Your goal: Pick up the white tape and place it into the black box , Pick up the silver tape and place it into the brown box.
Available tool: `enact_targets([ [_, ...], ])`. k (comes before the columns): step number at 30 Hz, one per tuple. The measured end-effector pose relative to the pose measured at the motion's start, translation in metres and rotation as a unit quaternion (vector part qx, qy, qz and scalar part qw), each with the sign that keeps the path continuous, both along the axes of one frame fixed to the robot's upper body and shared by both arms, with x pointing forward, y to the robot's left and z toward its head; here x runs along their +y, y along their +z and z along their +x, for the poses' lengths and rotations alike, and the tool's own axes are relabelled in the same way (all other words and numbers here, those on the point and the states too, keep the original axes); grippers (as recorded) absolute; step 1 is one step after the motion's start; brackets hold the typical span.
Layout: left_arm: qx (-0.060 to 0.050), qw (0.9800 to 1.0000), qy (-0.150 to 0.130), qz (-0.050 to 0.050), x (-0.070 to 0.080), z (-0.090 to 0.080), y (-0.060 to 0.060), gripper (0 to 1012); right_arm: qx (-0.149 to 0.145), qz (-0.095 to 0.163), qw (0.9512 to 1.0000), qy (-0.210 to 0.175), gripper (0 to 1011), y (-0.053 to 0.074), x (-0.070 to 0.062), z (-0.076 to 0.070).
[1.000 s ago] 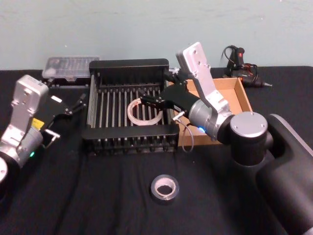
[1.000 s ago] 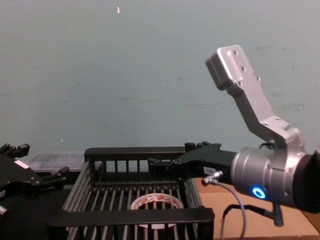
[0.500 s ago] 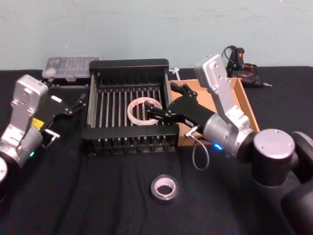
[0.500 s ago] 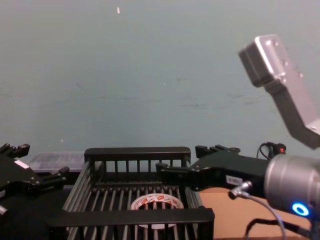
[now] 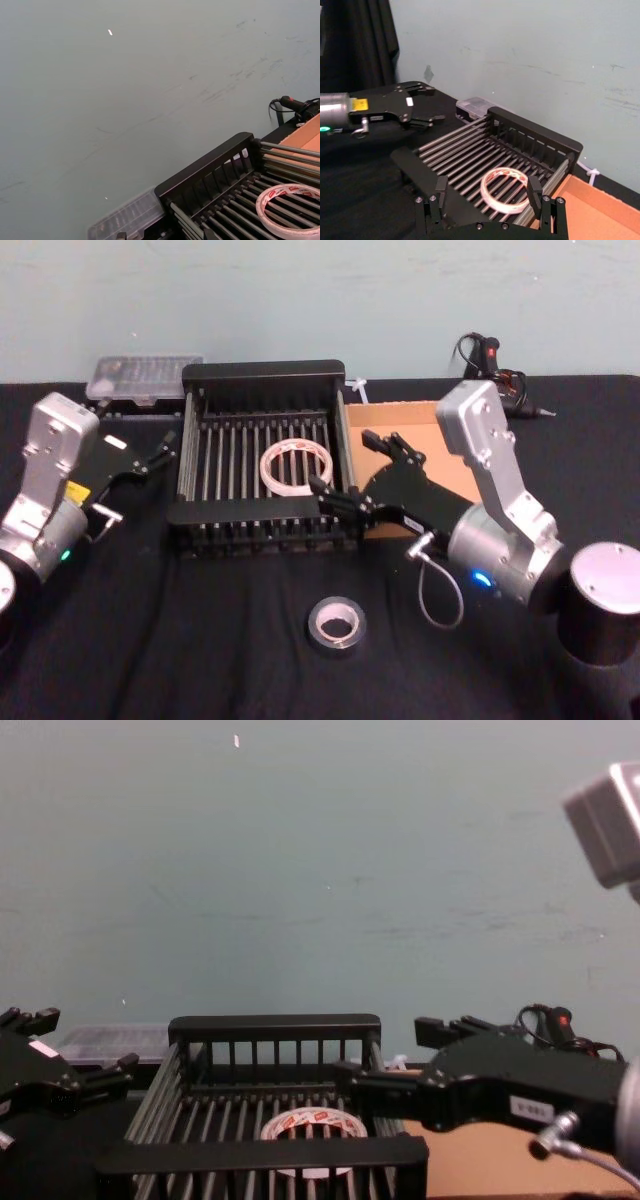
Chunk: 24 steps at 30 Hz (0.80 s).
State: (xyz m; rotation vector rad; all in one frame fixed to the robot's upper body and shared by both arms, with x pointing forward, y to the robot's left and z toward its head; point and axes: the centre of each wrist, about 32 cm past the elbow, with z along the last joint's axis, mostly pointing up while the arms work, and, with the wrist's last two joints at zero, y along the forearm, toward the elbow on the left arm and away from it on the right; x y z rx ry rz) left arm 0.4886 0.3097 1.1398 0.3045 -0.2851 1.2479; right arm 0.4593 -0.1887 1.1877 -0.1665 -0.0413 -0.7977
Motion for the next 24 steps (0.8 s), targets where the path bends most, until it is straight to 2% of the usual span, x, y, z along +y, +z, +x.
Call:
enact_targets([
  [12,0.000,1.0000,0.000,0.000,0.000,0.000,0.000,1001,-0.001,0.007,0.9995,0.032,1000,-0.004,-0.018,-0.024],
  [24,0.000,1.0000,0.000,0.000,0.000,0.000,0.000,1001,0.006,-0.003,0.9979,0.064,1000,-0.004,-0.034,-0.044],
])
